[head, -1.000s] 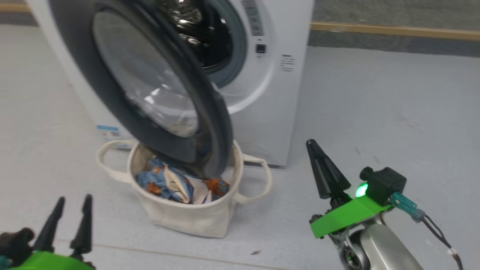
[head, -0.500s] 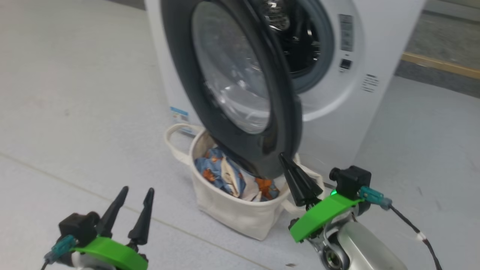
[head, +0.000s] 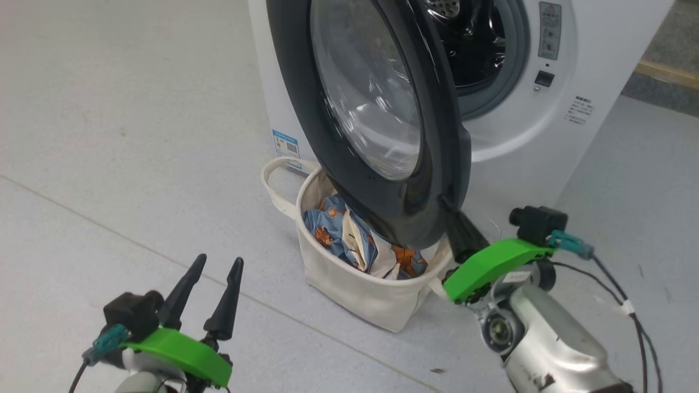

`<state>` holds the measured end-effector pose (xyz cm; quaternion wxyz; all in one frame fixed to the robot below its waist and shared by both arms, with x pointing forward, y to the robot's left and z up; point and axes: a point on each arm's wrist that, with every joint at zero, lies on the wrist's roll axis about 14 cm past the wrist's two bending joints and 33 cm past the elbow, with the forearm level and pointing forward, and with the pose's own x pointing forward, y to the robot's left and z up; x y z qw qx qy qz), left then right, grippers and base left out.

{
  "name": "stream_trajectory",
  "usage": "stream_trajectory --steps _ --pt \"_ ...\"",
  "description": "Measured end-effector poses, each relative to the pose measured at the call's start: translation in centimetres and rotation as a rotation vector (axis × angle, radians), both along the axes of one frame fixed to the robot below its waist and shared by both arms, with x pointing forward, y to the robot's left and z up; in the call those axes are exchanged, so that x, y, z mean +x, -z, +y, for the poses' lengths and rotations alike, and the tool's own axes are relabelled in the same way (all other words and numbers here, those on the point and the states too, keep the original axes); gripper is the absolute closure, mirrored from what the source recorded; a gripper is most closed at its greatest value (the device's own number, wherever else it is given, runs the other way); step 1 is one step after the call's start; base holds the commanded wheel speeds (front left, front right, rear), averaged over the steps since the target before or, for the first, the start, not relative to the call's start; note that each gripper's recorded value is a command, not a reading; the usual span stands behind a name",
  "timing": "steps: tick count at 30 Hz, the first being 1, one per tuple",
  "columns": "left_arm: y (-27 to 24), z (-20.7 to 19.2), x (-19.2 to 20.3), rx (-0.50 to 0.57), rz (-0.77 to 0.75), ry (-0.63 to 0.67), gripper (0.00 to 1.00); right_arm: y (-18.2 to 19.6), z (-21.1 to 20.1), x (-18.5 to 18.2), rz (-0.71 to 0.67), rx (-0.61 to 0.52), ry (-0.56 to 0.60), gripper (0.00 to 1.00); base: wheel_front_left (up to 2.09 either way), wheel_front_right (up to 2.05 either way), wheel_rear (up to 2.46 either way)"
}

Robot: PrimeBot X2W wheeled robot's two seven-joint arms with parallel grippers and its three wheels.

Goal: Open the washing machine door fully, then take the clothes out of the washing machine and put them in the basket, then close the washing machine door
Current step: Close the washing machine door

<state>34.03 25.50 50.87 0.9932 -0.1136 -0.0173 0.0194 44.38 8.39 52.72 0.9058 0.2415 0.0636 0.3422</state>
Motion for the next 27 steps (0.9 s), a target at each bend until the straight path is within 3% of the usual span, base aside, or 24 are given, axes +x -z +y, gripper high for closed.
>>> stream_trajectory --steps 5,27 --pt "0.1 -0.8 1.1 -0.015 0.003 0.019 0.0 0.3 -0.8 1.7 0.03 0.018 0.04 1.0 0.0 0.0 0.0" --pt "2.4 -4.1 6.3 -0.061 0.065 0.084 0.0 -1.5 -6.3 15.8 0.032 0.052 0.325 1.0 0.0 0.0 0.0"
